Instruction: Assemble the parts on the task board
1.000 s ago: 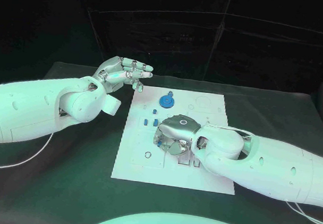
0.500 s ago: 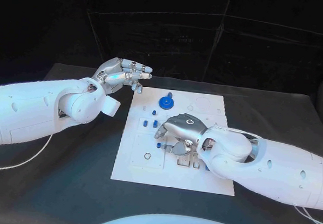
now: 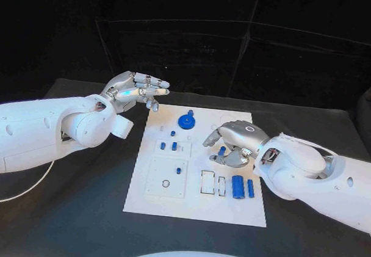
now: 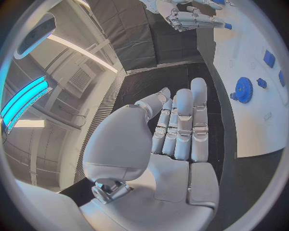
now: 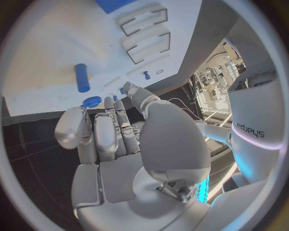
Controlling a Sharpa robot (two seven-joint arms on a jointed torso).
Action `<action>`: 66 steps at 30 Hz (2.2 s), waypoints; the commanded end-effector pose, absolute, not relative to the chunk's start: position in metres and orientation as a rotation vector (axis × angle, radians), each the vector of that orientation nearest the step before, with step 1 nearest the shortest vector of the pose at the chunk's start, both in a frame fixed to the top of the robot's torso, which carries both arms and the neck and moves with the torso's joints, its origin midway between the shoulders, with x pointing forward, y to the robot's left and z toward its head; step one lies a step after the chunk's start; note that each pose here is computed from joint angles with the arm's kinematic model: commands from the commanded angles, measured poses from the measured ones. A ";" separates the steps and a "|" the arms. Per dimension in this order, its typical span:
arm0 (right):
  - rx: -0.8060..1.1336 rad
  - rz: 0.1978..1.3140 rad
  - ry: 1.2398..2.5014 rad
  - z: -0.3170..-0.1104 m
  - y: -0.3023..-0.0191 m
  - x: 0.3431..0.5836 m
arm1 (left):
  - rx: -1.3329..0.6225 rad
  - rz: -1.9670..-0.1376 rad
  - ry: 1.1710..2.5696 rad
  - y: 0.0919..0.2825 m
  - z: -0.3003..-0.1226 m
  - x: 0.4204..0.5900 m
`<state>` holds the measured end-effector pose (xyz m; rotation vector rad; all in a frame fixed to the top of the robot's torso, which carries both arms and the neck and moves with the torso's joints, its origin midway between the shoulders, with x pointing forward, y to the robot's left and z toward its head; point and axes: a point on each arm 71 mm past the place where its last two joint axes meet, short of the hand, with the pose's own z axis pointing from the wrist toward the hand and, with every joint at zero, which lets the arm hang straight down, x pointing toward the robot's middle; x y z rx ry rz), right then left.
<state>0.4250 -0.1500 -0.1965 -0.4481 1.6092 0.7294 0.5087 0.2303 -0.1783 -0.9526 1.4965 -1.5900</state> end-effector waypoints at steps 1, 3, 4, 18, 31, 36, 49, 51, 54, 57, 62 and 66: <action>-0.401 0.674 1.645 -0.196 -0.161 0.432 | -0.946 -1.612 1.489 0.230 -0.177 0.509; -0.394 0.659 1.647 -0.195 -0.166 0.435 | -0.946 -1.612 1.490 0.229 -0.177 0.509; -0.392 0.654 1.647 -0.195 -0.167 0.436 | -0.946 -1.613 1.490 0.229 -0.177 0.509; -0.423 0.582 1.707 -0.200 -0.174 0.441 | -0.947 -1.613 1.493 0.230 -0.177 0.509; -0.454 0.539 1.737 -0.204 -0.174 0.444 | -0.948 -1.613 1.495 0.230 -0.177 0.509; -0.463 0.540 1.745 -0.205 -0.172 0.444 | -0.947 -1.613 1.494 0.230 -0.177 0.509; -0.421 0.548 1.705 -0.202 -0.171 0.446 | -0.948 -1.613 1.494 0.231 -0.177 0.509; -0.394 0.553 1.698 -0.201 -0.171 0.446 | -0.948 -1.613 1.494 0.231 -0.177 0.509; -0.354 0.565 1.691 -0.199 -0.172 0.445 | -0.948 -1.613 1.494 0.231 -0.177 0.509; -0.303 0.592 1.703 -0.198 -0.174 0.443 | -0.948 -1.613 1.495 0.231 -0.177 0.509; -0.186 0.679 1.740 -0.195 -0.175 0.440 | -0.948 -1.611 1.495 0.231 -0.177 0.509; -0.117 0.757 1.741 -0.186 -0.171 0.437 | -0.949 -1.612 1.495 0.231 -0.177 0.509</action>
